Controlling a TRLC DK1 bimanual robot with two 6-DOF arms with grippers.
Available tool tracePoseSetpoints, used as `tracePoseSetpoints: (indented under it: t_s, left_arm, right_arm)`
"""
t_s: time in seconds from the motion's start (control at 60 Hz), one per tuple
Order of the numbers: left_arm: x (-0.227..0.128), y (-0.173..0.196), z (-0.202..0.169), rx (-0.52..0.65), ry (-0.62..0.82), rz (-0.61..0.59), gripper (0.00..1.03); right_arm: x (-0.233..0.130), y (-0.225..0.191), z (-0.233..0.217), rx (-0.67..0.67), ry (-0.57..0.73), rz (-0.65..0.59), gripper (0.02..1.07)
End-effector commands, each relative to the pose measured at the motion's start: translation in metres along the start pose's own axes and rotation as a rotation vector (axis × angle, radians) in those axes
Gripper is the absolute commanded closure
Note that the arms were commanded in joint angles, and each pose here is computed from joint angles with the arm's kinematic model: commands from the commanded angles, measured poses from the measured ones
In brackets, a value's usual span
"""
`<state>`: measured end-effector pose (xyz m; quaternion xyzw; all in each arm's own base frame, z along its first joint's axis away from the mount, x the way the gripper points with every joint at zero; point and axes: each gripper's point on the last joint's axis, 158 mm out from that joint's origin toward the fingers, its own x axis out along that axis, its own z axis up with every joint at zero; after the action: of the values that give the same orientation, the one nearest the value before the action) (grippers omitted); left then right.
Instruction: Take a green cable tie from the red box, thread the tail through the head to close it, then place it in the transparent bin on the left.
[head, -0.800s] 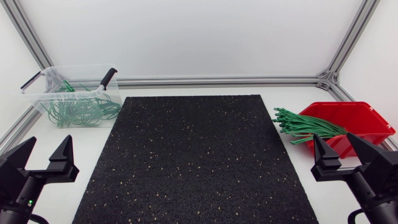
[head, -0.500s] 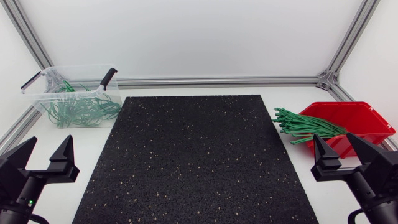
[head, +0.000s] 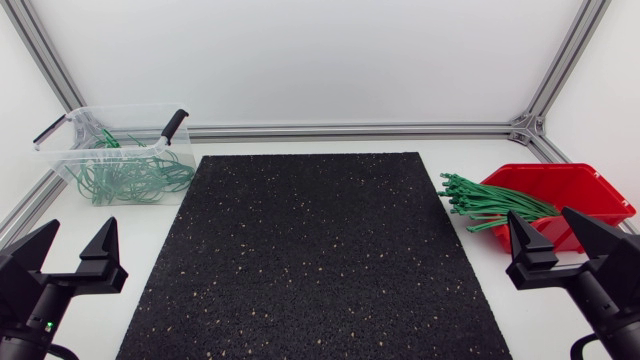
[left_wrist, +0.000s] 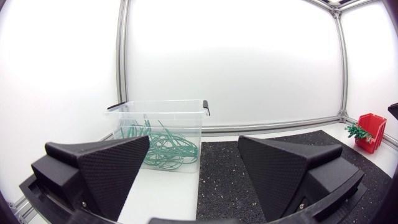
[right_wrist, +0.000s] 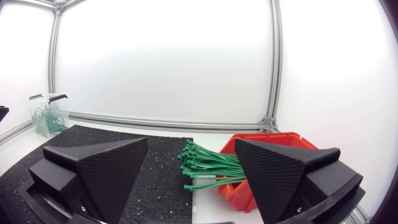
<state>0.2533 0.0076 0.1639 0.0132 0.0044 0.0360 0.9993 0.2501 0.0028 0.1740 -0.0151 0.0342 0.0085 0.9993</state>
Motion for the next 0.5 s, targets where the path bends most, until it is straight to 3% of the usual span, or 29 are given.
tracePoseSetpoints:
  t_s: [0.0,0.383,0.483]
  left_arm:
    - [0.001,-0.003,-0.022,-0.006,0.044,-0.012,0.04]
    - [0.002,-0.002,-0.022,-0.006,0.044,-0.009,0.04]
    - [0.002,-0.002,-0.022,-0.006,0.044,-0.007,0.04]
  right_arm:
    - [-0.002,0.003,0.026,-0.011,-0.015,0.015,0.05]
    - [0.024,0.005,0.093,-0.032,0.058,0.055,0.06]
    - [0.042,-0.003,0.094,-0.031,0.15,0.051,0.06]
